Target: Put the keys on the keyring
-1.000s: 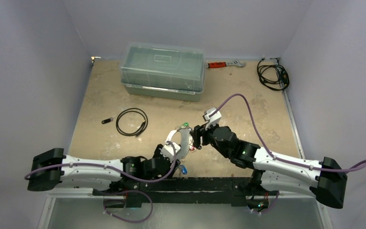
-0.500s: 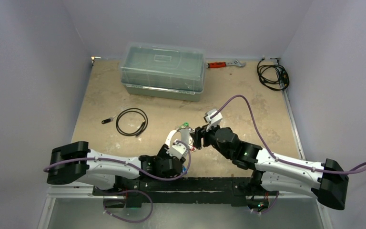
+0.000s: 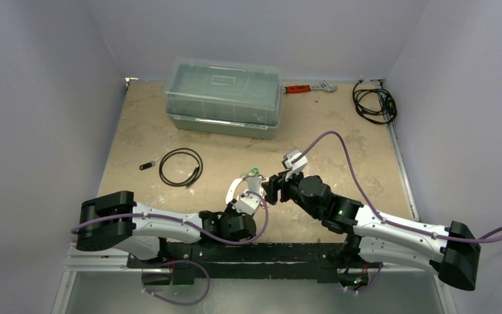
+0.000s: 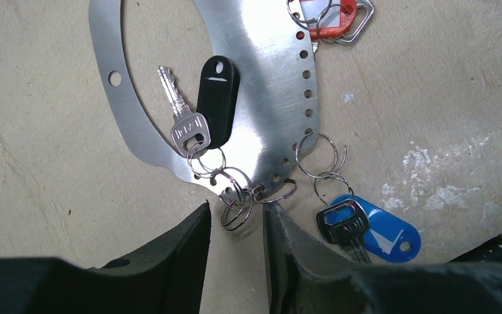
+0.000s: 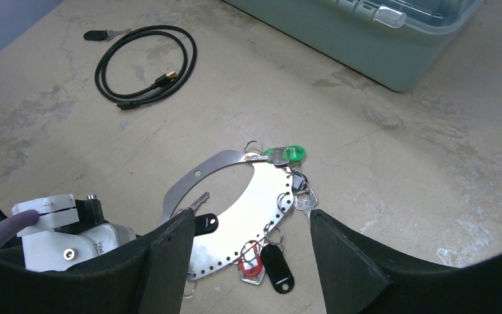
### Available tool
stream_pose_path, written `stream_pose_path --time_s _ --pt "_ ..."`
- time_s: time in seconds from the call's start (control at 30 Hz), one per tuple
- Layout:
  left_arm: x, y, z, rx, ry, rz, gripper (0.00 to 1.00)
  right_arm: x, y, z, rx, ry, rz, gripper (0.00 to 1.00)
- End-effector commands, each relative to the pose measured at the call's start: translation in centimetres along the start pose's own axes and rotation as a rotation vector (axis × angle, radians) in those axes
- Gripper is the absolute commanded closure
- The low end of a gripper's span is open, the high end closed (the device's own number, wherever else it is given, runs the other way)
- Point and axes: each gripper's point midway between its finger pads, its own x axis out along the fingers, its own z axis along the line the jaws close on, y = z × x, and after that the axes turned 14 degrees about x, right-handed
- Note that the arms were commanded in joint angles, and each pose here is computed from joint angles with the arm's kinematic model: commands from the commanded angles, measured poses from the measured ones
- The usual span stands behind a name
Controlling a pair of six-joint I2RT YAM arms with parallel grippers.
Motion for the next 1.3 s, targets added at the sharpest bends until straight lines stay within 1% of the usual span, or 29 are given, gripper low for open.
stream_pose_path --time_s 0.0,0.13,0.27,0.4,0.47,0.5,0.7,0.93,1.1,1.27 --pt "0.2 -0.8 0.0 -0.007 -0.009 0.0 0.69 0.0 -0.5 0.5 -0.004 -0.026 -0.012 0.31" --pt "0.3 -1.2 0.0 0.002 -0.01 -0.013 0.79 -0.1 -0.4 0.6 -0.001 -0.033 -0.007 0.31" --pt "0.3 -1.4 -0.4 0.02 0.019 -0.035 0.81 0.1 -0.2 0.6 0.0 -0.034 -0.001 0.31" --pt "0.3 -1.4 -0.6 0.024 0.038 -0.042 0.91 0.3 0.0 0.8 0.001 -0.034 0.013 0.31" --pt "0.3 -1.4 -0.7 0.031 0.043 -0.045 0.98 0.3 0.0 0.9 0.004 -0.036 0.014 0.32" --pt "0.2 -1.6 -0.8 0.035 0.052 -0.051 1.0 0.3 0.0 0.9 0.005 -0.037 0.015 0.32" --pt "-0.6 -2.5 -0.9 0.029 0.092 -0.087 1.0 0.1 -0.7 1.0 0.01 -0.036 -0.002 0.32" --pt "-3.1 -4.9 -0.5 0.008 0.151 -0.167 1.0 -0.3 -2.0 1.4 0.021 -0.047 -0.039 0.32" --pt "-4.3 -5.9 0.7 -0.012 0.136 -0.223 1.0 -0.6 -2.8 1.9 0.028 -0.071 -0.058 0.32" --pt "-6.4 -8.1 2.4 -0.029 0.117 -0.295 1.0 -1.4 -3.9 2.7 0.034 -0.124 -0.092 0.32"
